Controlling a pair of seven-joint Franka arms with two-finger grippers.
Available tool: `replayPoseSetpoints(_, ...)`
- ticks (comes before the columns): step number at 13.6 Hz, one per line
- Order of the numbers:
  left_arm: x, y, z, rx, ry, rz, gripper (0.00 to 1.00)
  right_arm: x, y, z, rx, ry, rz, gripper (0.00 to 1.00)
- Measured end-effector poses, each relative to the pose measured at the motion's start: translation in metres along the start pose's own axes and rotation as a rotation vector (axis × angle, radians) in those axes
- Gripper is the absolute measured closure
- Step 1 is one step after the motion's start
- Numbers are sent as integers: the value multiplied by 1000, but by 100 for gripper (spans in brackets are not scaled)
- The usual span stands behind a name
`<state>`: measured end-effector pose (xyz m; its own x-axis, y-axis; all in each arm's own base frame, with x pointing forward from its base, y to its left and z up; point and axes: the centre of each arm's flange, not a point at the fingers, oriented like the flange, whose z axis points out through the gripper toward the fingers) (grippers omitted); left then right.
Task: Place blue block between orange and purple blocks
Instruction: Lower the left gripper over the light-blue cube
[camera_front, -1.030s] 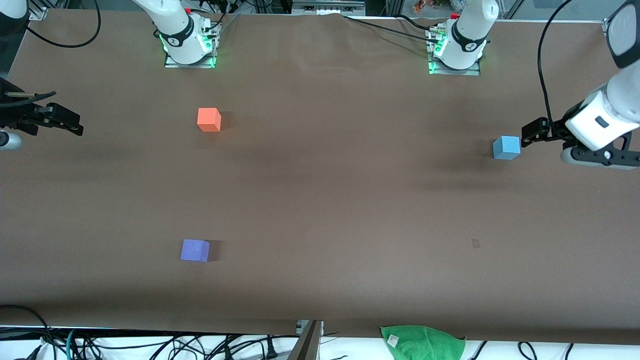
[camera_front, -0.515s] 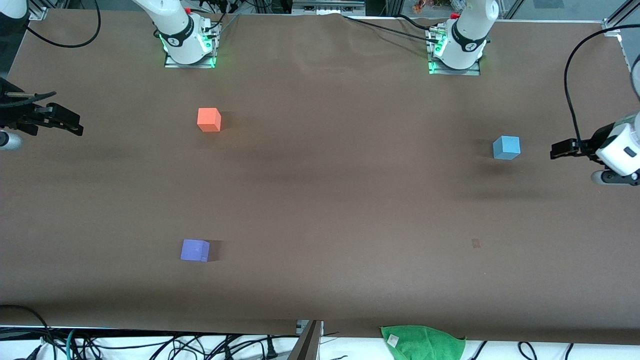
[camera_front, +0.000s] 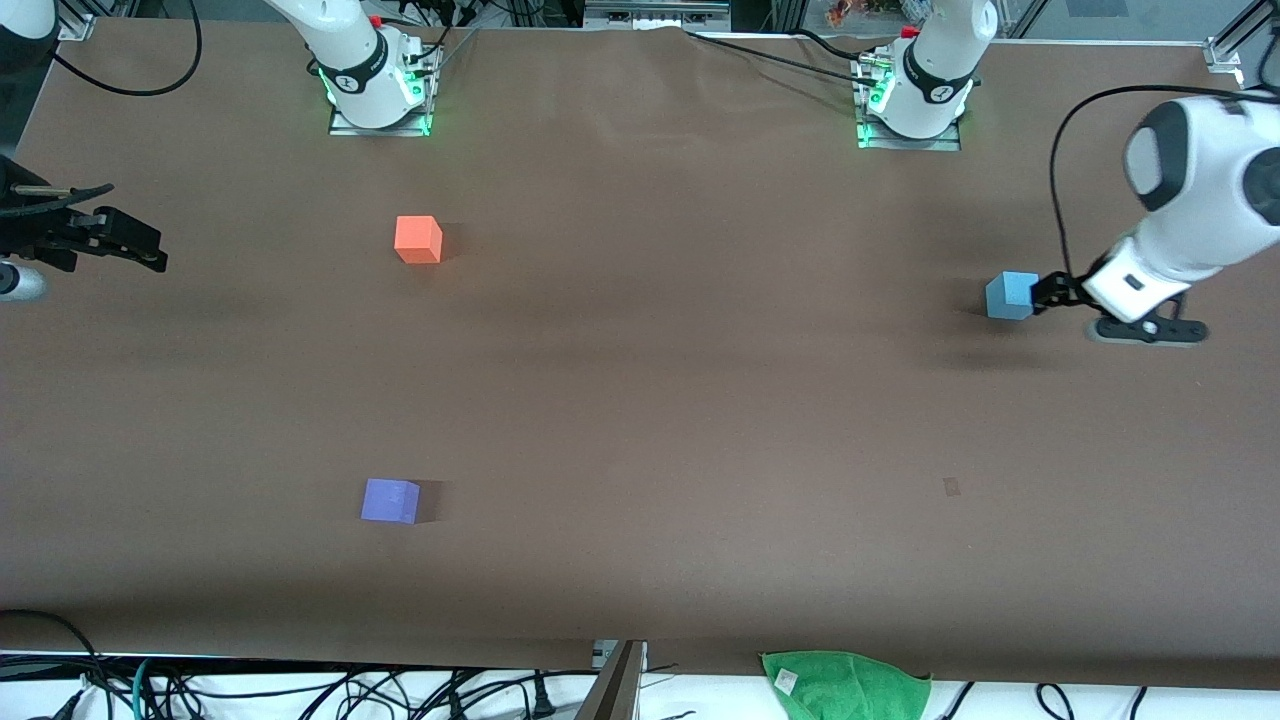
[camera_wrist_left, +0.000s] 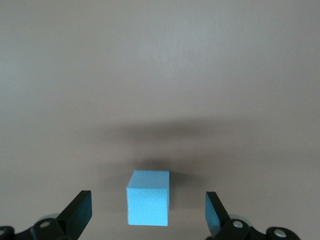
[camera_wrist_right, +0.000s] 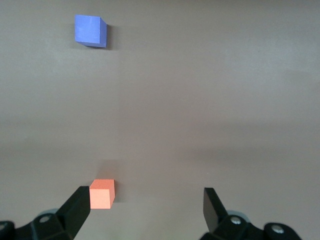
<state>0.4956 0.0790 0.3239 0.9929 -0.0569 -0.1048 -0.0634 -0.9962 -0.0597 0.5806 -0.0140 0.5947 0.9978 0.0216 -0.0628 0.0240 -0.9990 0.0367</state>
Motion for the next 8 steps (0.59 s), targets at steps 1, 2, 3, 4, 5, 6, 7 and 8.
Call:
replayPoseSetpoints(1,-10,-1,19,-8,-26,-5,0,0,0,0,0,0,0,0)
replayPoseSetpoints(2,-15,-4,34,-17,-49,-12,0,0,0,0,0,0,0,0)
replayPoseSetpoints(3,-18,-6,46,-24,-67,-16,0,0,0,0,0,0,-1,0)
replayPoseSetpoints(4,-18,-7,56,-31,-81,-18,0,0,0,0,0,0,-1,0)
replayPoseSetpoints(5,-18,-9,66,-38,-97,-20,0,0,0,0,0,0,-1,0)
replayPoseSetpoints(6,-19,-9,74,-44,-112,-21,0,0,0,0,0,0,-1,0)
replayPoseSetpoints(7,-20,-10,82,-50,-127,-19,0,0,0,0,0,0,-1,0)
replayPoseSetpoints(8,-20,-10,89,-54,-137,-11,0,0,0,0,0,0,-1,0)
